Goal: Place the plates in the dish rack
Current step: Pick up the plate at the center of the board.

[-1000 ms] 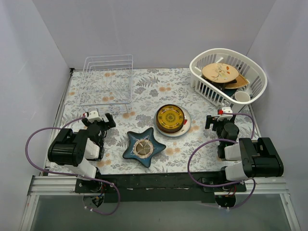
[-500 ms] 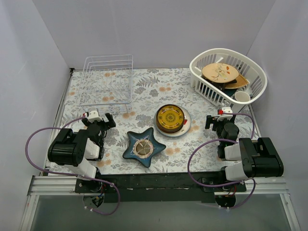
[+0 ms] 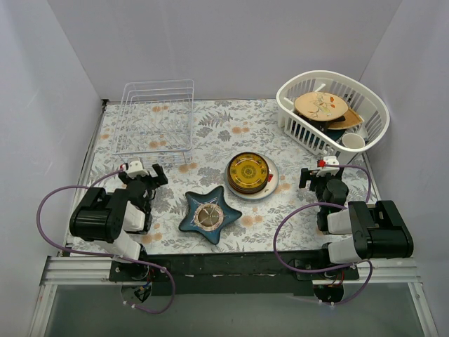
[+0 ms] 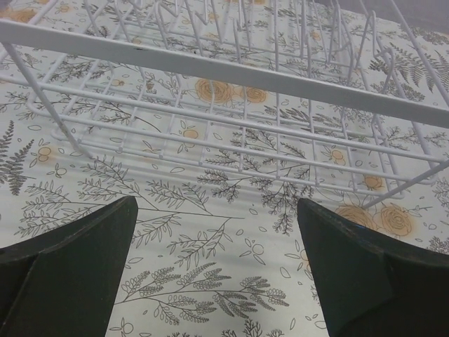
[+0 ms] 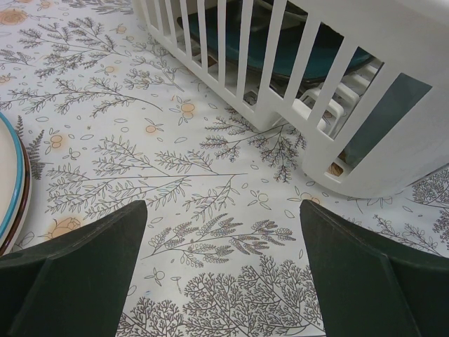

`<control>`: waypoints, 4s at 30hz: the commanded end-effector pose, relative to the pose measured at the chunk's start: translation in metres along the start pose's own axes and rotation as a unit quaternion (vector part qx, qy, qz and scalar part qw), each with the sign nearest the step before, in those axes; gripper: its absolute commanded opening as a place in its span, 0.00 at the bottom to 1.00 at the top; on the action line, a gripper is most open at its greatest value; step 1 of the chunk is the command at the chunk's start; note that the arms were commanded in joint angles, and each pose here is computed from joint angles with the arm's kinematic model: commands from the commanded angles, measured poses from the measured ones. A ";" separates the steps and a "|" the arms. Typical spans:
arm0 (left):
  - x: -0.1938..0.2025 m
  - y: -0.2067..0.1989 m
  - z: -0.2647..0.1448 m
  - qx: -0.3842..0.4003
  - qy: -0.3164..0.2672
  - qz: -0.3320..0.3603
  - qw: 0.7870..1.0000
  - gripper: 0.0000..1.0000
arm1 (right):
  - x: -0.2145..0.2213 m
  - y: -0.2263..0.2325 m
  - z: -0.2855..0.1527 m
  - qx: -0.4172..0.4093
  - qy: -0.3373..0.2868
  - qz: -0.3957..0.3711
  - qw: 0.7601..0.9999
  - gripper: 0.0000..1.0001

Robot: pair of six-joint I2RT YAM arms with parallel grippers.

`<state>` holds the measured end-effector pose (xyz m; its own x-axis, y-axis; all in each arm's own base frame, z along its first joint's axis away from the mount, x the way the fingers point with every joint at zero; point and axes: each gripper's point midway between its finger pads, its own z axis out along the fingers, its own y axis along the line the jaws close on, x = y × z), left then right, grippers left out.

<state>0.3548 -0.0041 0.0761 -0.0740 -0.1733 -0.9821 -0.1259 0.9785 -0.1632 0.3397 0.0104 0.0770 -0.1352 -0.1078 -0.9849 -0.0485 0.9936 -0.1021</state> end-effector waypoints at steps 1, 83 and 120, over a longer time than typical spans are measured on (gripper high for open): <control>-0.030 0.003 0.003 -0.024 -0.049 -0.013 0.998 0.98 | -0.024 -0.003 0.005 0.003 -0.040 -0.001 0.999 0.99; -0.011 -0.275 -0.070 0.242 0.242 -0.063 0.937 0.95 | -0.079 0.158 0.007 -0.157 0.252 0.115 0.948 0.90; 0.026 -0.301 -0.065 0.244 0.262 -0.032 0.933 0.79 | -0.007 0.165 -0.002 -0.161 0.323 0.105 0.927 0.61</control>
<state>0.3154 -0.2988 0.0792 -0.6240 -0.1075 -0.7740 0.2896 0.8882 -0.3568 0.3268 0.1750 0.0722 -0.7420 -0.0124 -0.6703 -0.2350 0.9412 0.2427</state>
